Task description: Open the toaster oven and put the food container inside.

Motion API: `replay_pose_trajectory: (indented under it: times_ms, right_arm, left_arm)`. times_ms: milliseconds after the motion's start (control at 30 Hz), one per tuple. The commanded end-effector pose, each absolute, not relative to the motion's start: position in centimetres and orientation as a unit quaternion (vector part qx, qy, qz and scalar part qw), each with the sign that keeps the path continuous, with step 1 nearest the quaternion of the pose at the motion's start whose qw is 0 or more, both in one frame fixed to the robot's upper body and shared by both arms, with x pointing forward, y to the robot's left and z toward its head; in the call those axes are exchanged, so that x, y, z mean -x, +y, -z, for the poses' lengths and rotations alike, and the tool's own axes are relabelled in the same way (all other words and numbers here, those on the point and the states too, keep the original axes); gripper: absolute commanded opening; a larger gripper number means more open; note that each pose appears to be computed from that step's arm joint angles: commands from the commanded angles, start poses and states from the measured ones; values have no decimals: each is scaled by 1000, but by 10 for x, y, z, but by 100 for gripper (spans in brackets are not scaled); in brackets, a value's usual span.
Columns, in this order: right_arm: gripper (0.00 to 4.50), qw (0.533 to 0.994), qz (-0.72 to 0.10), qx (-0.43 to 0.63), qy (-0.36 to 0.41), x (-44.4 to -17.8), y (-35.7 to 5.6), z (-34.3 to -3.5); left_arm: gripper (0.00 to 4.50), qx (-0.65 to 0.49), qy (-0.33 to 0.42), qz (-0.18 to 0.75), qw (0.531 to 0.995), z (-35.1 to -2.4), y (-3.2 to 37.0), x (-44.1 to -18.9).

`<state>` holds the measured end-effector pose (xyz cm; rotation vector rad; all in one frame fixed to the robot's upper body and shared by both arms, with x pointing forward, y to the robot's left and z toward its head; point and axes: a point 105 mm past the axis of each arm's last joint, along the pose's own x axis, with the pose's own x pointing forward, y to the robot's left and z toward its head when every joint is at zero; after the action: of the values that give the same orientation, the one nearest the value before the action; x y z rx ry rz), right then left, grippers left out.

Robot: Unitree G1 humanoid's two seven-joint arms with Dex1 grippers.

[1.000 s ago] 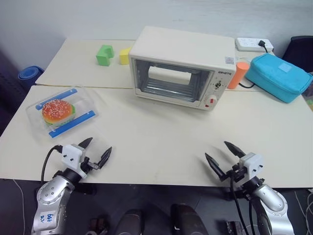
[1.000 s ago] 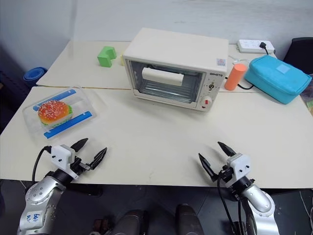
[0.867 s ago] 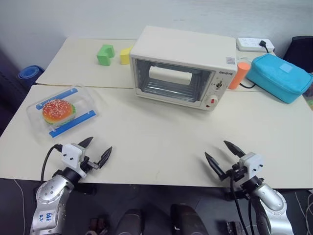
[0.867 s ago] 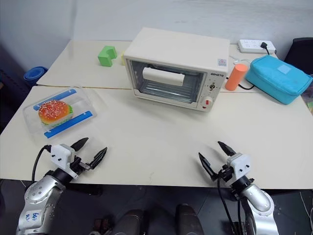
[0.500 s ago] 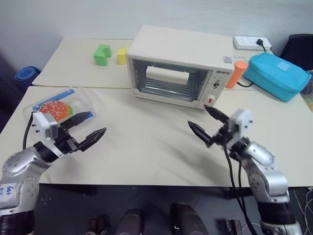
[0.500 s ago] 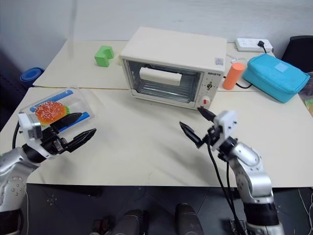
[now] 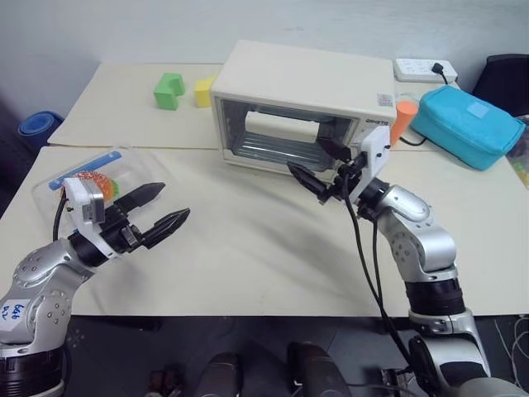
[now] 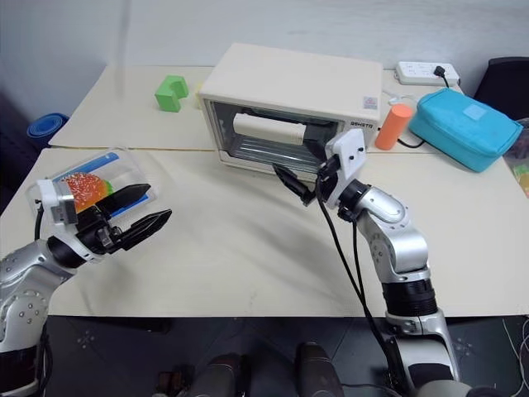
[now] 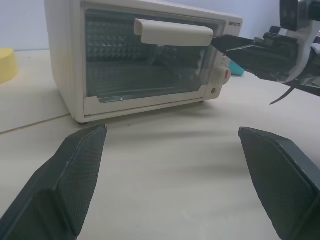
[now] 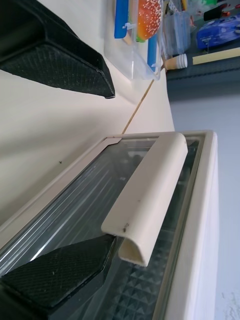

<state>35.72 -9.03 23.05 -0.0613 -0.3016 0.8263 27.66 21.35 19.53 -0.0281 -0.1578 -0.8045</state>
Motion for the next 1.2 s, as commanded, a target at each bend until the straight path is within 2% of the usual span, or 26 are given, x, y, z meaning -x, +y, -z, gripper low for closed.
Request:
replay_pose_trajectory:
  times_ms: [33,167,300,433,533,733,800,933,1100,1200]
  right_arm:
    - [448,888,-424,39,-175,-349,-79,-247]
    - [448,873,-455,51,-169,-337,-71,-243]
    - [448,859,-483,84,-146,-321,-72,-222]
    - [450,850,-498,115,-126,-311,-75,-200]
    - [450,849,-499,123,-123,-309,-75,-194]
    - [450,848,-498,142,-117,-310,-79,-184]
    - [450,849,-494,147,-117,-309,-81,-183]
    - [450,853,-485,153,-118,-309,-85,-181]
    - [450,864,-464,158,-112,-302,-100,-169]
    - [450,872,-454,152,-101,-288,-118,-156]
  left_arm:
    - [450,9,-99,372,923,-202,220,-276]
    - [450,16,-98,370,924,-201,222,-282]
    - [450,17,-103,365,925,-206,227,-288]
    - [361,18,-113,362,925,-215,233,-301]
    - [266,14,-117,361,925,-222,234,-318]
    - [72,-8,-132,360,924,-240,220,-372]
    - [7,-12,-125,393,911,-241,205,-383]
    - [3,-28,-120,424,897,-239,188,-394]
    - [3,-71,-97,484,867,-224,167,-391]
    - [3,-86,-84,495,861,-215,168,-386]
